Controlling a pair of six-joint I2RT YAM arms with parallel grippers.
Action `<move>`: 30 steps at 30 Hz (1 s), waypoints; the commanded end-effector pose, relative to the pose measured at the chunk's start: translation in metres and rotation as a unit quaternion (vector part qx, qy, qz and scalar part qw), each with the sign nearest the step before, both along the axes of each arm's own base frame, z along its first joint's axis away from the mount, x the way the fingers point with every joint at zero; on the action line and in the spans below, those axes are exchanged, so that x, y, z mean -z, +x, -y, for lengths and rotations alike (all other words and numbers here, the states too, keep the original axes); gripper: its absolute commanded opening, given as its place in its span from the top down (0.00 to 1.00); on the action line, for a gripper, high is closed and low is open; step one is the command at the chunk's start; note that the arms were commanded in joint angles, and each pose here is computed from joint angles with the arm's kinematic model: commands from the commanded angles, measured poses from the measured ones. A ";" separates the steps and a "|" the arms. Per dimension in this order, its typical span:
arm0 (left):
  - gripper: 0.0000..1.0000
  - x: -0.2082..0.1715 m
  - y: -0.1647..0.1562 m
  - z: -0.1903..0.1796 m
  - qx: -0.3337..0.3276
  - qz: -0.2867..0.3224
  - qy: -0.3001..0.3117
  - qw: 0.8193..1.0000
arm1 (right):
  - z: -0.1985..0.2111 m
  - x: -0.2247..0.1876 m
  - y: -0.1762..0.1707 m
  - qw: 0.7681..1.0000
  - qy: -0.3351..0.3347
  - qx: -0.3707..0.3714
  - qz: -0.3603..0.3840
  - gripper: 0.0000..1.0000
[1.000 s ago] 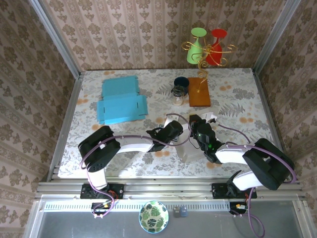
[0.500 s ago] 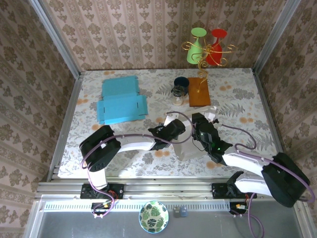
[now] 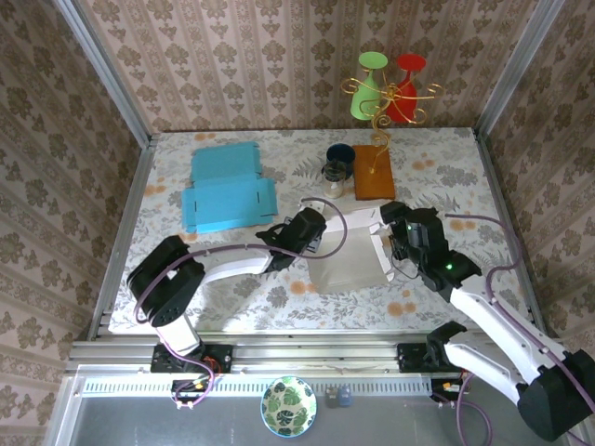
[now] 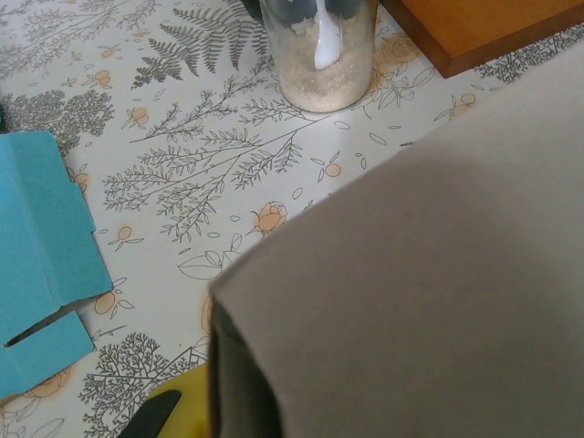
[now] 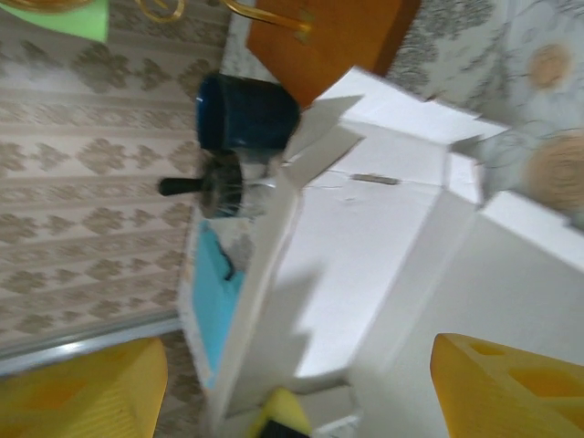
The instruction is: Fold the paper box
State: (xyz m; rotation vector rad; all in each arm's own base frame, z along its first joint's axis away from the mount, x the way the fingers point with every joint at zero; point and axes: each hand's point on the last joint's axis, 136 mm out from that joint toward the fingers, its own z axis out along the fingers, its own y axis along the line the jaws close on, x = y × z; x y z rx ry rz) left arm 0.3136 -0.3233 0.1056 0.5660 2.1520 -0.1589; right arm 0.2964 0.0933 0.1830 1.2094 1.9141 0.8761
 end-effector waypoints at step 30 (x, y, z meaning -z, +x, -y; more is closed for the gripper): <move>1.00 0.013 -0.023 0.003 0.158 -0.078 -0.008 0.984 | 0.051 0.035 0.005 0.970 -0.090 -0.214 -0.077 0.56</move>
